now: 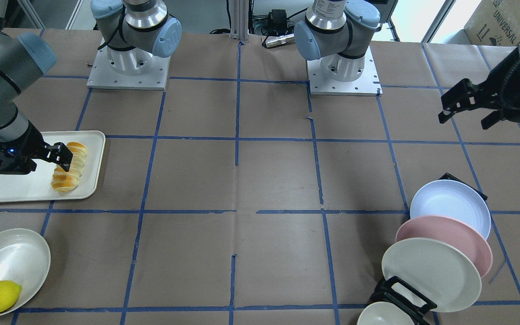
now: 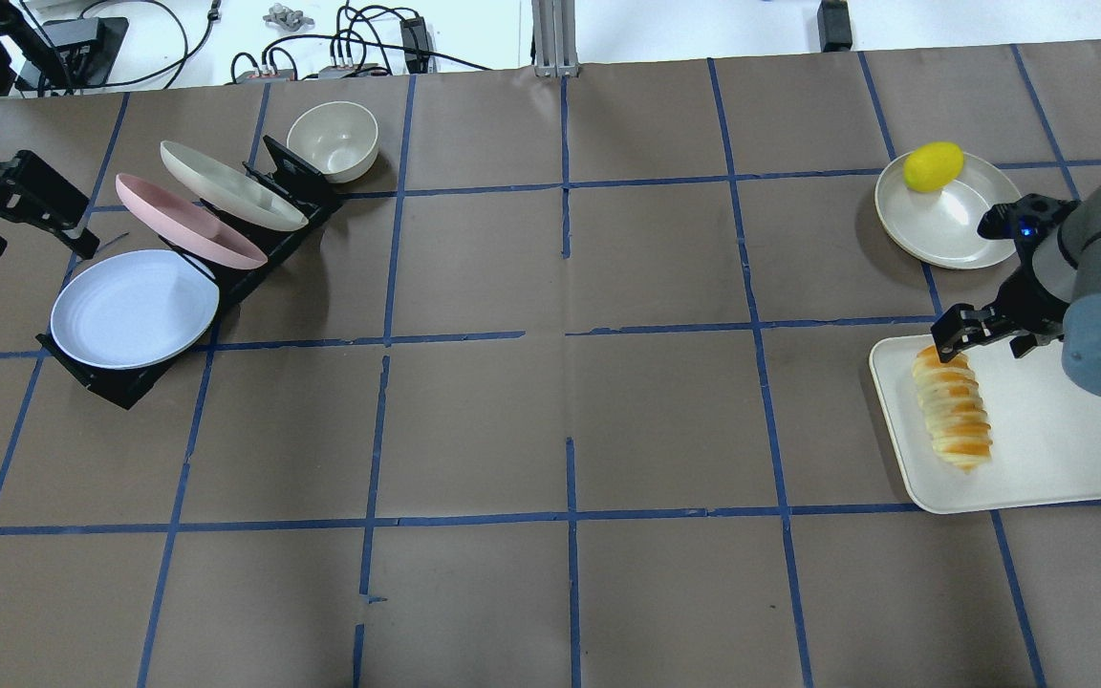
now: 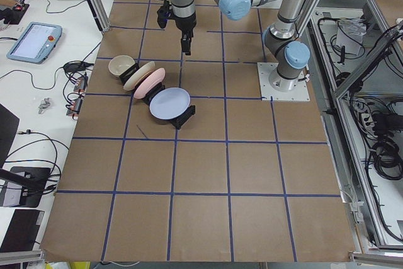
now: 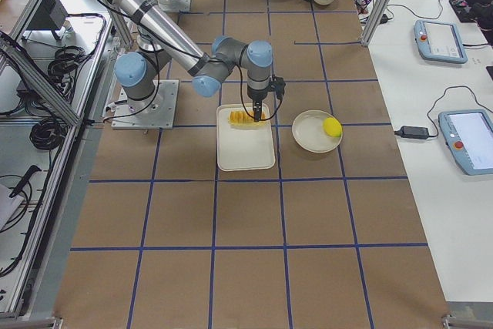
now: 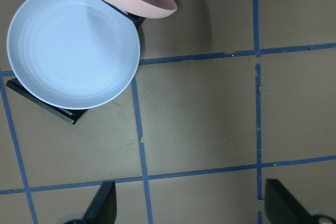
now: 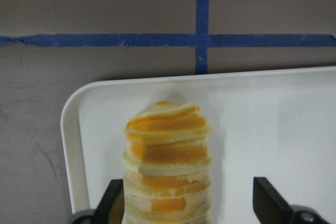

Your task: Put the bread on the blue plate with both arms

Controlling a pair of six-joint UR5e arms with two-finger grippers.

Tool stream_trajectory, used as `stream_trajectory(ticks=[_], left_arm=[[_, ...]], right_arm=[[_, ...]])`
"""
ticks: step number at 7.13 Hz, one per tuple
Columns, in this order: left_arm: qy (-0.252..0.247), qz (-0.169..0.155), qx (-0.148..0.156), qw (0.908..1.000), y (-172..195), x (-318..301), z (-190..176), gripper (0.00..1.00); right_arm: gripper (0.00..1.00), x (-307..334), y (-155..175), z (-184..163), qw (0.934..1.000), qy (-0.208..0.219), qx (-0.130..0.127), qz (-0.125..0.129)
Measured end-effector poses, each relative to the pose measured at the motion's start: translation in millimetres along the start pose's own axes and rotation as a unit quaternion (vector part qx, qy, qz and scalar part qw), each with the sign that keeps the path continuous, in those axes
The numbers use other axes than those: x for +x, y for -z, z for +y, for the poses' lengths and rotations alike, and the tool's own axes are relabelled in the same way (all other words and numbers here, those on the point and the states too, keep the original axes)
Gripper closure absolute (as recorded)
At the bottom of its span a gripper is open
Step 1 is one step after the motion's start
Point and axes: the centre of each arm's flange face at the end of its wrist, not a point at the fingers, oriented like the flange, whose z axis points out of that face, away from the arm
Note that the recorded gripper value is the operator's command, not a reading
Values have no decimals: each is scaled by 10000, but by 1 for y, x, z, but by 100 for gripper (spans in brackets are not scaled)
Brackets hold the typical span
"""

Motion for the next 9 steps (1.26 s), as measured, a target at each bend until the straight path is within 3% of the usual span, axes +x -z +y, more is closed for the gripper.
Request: stream_trajectory(ticks=[3,4,6,8,9], left_arm=[[-377,173,-24,9991,-48,-111,-23,0],[-415,257,-46,9988,-65,-146,-41,0],[-469,498,-106,9976,-111,-204,-88,0],[-589,805,-194,9948,-165,-236,-122,1],[-600,980,-188,9932,-188,-242,-131,6]], right_arm=[[17,-2,-22,10,9998,-11,-165,-126],[27,-3,-25,12,9997,-9,-184,-141],[96,-6,-28,14,9996,-11,-180,-206],[96,-9,-31,16,9994,93,-196,-273],[96,-10,-33,19,9992,158,-220,-294]])
